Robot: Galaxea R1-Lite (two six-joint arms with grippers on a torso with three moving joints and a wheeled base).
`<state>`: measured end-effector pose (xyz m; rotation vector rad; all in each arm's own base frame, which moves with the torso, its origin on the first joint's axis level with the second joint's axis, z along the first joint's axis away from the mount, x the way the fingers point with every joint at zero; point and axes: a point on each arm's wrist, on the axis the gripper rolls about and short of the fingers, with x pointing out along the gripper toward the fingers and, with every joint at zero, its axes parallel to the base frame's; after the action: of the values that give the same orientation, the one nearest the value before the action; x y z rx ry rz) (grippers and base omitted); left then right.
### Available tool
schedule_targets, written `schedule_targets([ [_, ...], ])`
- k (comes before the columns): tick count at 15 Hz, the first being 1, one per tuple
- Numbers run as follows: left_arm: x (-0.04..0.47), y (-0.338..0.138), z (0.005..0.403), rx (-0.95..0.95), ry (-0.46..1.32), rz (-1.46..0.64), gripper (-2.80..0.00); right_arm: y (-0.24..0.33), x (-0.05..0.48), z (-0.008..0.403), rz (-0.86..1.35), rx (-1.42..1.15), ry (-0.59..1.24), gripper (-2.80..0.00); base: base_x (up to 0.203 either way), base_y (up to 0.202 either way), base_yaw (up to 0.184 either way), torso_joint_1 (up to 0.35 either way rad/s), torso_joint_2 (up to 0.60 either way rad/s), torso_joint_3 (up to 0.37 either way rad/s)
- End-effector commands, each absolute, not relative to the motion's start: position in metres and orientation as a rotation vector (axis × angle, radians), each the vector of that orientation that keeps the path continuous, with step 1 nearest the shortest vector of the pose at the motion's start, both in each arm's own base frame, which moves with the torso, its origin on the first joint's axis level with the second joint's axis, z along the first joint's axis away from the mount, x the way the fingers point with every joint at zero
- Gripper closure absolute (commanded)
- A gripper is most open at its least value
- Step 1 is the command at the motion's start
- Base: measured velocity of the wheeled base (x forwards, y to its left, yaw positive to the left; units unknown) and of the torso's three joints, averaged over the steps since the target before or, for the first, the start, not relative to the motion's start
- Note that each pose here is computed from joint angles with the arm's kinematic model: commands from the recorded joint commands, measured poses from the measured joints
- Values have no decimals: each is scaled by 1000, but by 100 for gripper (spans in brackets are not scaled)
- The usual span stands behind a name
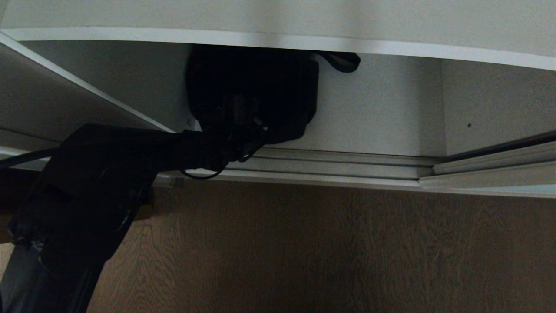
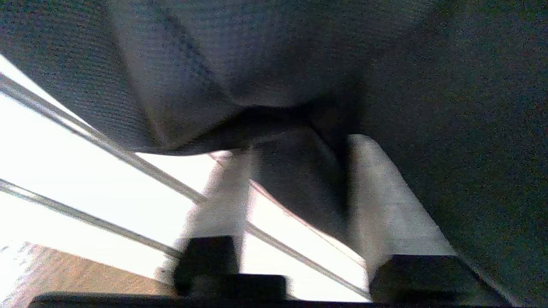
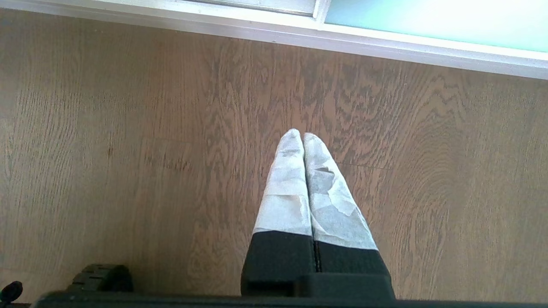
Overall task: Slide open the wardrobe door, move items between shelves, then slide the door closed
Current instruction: Place the bag on the higher shelf
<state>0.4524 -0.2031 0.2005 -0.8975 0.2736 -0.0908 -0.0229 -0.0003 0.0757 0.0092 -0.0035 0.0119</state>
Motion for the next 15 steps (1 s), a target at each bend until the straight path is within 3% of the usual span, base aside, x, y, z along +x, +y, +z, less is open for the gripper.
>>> schedule_targets([
  [1,453,-204,200,-893,274,-97,0,0,-23,76,12,9,-5,0,0,0,0,0,0,0],
  [9,437,-221,210,-790,292,-157,0,0,-23,76,12,9,-5,0,0,0,0,0,0,0],
  [15,393,-231,239,-626,339,-222,0,0,-23,76,12,9,-5,0,0,0,0,0,0,0],
])
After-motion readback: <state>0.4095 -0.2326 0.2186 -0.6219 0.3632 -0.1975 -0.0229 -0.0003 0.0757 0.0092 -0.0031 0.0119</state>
